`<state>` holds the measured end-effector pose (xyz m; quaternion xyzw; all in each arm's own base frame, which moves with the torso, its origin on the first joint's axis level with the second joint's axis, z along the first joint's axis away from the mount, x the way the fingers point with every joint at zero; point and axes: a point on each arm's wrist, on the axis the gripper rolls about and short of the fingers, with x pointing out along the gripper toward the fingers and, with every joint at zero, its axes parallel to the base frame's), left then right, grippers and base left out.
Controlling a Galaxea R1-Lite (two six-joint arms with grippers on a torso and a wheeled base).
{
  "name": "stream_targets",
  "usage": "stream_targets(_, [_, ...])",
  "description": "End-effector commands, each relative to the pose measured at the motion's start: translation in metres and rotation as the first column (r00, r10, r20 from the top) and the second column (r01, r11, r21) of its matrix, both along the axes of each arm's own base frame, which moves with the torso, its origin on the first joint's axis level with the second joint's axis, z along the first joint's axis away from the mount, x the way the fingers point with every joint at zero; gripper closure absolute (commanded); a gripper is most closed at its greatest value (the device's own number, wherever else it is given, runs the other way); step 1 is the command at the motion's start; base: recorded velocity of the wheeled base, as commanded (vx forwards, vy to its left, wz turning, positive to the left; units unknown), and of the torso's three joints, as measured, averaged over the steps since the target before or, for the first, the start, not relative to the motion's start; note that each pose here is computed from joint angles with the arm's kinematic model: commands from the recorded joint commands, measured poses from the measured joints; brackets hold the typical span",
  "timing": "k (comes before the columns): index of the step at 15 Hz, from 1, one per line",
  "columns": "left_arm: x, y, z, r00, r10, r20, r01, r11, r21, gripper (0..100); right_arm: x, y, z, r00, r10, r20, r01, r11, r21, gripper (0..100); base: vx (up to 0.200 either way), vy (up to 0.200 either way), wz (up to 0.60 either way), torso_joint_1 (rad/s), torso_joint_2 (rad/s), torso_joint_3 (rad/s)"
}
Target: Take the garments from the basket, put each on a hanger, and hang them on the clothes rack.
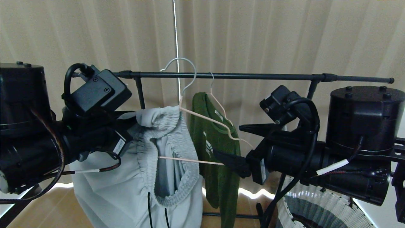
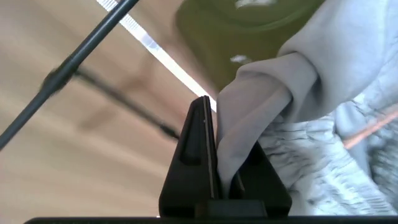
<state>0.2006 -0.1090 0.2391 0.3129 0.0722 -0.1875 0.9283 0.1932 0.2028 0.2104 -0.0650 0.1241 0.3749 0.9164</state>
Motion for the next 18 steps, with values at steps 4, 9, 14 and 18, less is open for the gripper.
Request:
stream_targets(4, [-0.002,0.017,-0.008,0.979,0.202,-0.035,-0.204,0.977,-0.069,100,0.005,-0.007,-0.014,0.999,-0.020,0.039,0.021,1.000,-0.012,0,0.000,0.000,0.00,0.000,0.00,0.000])
stream_targets(9, [-0.009,0.018,0.003,0.968,0.236,-0.088,-0.252,0.909,-0.332,100,0.004,-0.007,-0.018,0.999,-0.017,0.032,0.018,1.000,-0.025,0,0.000,0.000,0.00,0.000,0.00,0.000])
stream_targets(14, [-0.024,0.005,0.016,0.988,0.146,-0.043,-0.149,0.869,-0.472,100,0.011,0.008,-0.026,0.999,0.004,0.048,-0.003,1.000,-0.009,0,0.000,0.000,0.00,0.000,0.00,0.000])
stream_targets(18, [-0.030,-0.007,0.019,0.996,0.083,-0.021,-0.082,0.868,-0.489,100,0.018,0.025,-0.030,0.997,0.025,0.070,-0.026,1.000,0.008,0,0.000,0.000,0.00,0.000,0.00,0.000])
